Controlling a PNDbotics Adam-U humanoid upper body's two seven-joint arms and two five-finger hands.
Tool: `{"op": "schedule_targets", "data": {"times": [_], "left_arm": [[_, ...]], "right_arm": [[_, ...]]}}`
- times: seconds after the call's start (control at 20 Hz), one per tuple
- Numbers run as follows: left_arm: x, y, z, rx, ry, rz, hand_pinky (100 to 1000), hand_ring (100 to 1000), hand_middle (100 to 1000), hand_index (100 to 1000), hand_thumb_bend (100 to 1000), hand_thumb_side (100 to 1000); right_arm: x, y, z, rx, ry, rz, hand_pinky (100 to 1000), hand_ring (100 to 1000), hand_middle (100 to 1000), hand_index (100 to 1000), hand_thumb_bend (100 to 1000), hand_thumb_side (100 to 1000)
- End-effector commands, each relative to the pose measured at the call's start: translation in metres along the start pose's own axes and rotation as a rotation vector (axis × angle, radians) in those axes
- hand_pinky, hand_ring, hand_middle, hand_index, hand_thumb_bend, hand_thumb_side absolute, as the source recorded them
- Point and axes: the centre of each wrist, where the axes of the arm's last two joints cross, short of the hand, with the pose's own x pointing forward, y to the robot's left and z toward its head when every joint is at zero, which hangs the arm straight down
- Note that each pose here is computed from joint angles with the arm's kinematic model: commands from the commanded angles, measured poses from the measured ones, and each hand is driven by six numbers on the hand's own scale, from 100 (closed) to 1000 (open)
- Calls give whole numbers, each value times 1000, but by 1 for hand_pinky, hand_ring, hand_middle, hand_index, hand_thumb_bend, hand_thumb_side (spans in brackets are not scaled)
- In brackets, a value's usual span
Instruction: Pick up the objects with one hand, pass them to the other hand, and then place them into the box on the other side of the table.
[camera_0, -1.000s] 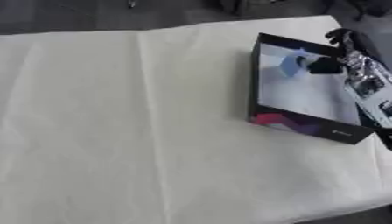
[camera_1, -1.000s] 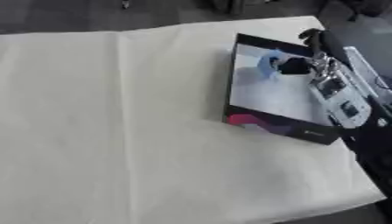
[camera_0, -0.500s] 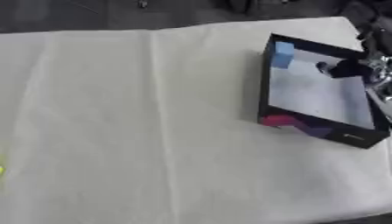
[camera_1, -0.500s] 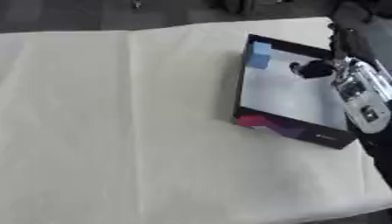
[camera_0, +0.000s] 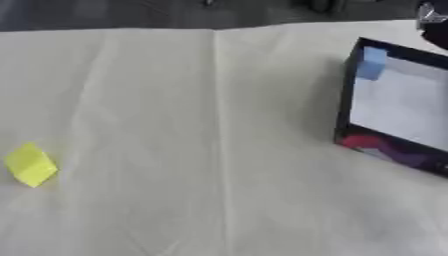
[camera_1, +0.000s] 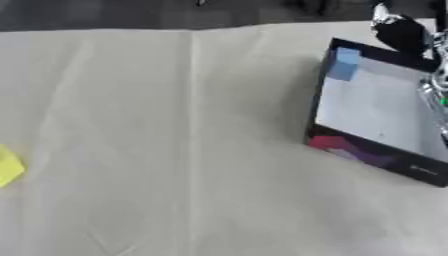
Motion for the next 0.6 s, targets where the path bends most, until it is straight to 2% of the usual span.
{"op": "schedule_targets", "data": {"times": [0.05,0.25,0.35,0.6], "left_arm": [[0,24,-17,-156,22,-93,852,777,779,915,551,405],[-5,36,-33,-348,83,-165,877,799,790,915,610,391],[-5,39,-41,-440,104,-181,895,813,794,900,668,396],[13,38,-49,-625,128,-172,916,816,785,884,710,448]], "right_arm": [[18,-2,0,-26,-74,-57,833,765,758,890,175,234],[21,2,1,-23,-65,-64,832,764,757,890,184,240],[20,3,1,-20,-57,-60,831,763,756,889,192,239],[19,5,2,-11,-44,-49,830,759,751,887,198,238]]}}
